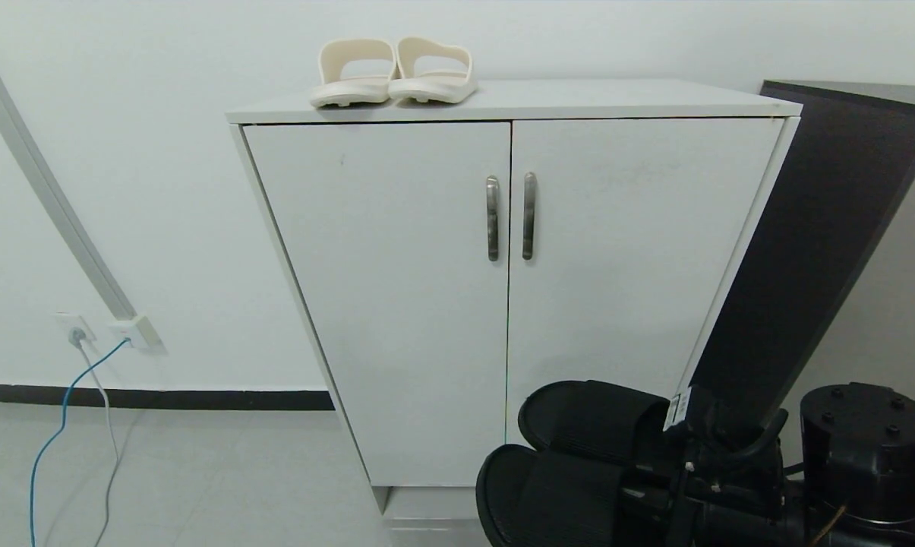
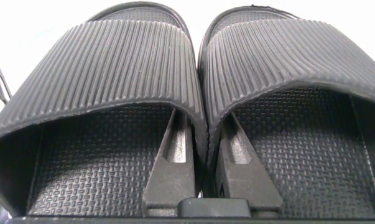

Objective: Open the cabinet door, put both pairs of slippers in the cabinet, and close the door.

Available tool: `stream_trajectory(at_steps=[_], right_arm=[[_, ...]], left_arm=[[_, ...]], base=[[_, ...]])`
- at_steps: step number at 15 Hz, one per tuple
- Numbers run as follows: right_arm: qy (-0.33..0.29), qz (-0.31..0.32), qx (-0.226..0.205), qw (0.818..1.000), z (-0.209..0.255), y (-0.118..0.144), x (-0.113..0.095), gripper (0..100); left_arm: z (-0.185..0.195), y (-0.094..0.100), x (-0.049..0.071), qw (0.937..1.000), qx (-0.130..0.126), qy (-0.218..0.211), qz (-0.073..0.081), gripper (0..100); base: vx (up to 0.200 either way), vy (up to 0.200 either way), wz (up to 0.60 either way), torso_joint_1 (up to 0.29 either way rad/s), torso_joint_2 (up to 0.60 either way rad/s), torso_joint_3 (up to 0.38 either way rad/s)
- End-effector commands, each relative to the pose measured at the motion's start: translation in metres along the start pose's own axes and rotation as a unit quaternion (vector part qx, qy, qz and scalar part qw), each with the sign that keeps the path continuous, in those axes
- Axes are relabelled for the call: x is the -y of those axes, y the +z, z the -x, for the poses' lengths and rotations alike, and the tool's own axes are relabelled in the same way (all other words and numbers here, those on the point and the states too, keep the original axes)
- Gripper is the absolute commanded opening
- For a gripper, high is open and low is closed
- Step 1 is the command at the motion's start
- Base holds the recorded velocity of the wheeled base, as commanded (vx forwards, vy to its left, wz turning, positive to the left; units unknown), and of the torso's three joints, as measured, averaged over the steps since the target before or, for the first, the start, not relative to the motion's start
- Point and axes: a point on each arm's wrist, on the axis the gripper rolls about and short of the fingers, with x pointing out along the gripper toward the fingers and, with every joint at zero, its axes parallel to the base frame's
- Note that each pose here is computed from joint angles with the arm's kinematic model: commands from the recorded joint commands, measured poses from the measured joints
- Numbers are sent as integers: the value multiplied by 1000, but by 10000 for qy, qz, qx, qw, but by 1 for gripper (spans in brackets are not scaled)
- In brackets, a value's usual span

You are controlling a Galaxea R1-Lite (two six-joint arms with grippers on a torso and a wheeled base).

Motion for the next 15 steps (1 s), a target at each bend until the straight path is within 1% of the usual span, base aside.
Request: stream_trajectory(at_steps=[1, 2, 3, 4, 6, 7, 9, 11, 14, 15], right_arm=[[8, 2, 8, 10000, 0, 0, 0, 0], [14, 6, 16, 10000, 0, 1, -1, 0], [14, 6, 16, 10000, 0, 1, -1, 0], [14, 6, 16, 10000, 0, 1, -1, 0], [15, 4, 8, 10000, 0, 0, -1, 0], [16, 3, 1, 10000, 0, 0, -1, 0], [39, 5, 4, 10000, 1, 0, -1, 0], [39, 5, 4, 10000, 1, 0, -1, 0], [30, -1, 10, 10000, 0, 0, -1, 0], [40, -11, -3, 10000, 0, 0, -1, 0]], left_arm=[[-26, 17, -8, 9987, -424, -241, 144, 100], [-39, 27, -11, 9975, -555, -393, 193, 100], [-49, 35, -12, 9963, -629, -548, 208, 100], [-61, 41, -10, 9936, -720, -845, 193, 100], [-88, 45, -5, 9885, -692, -1343, 64, 100], [-104, 46, -1, 9857, -627, -1562, -45, 100], [-130, 50, 10, 9812, -577, -1836, -112, 100], [-151, 57, 23, 9744, -588, -2164, -128, 100], [-186, 70, 38, 9680, -619, -2430, 22, 100], [-206, 73, 43, 9667, -526, -2504, 85, 100]], base=[[0, 0, 0, 0, 0, 0], [0, 0, 0, 0, 0, 0], [0, 0, 0, 0, 0, 0], [0, 0, 0, 0, 0, 0], [0, 0, 0, 0, 0, 0], [0, 0, 0, 0, 0, 0], [0, 0, 0, 0, 0, 0], [0, 0, 0, 0, 0, 0], [0, 0, 0, 0, 0, 0], [0, 0, 0, 0, 0, 0]])
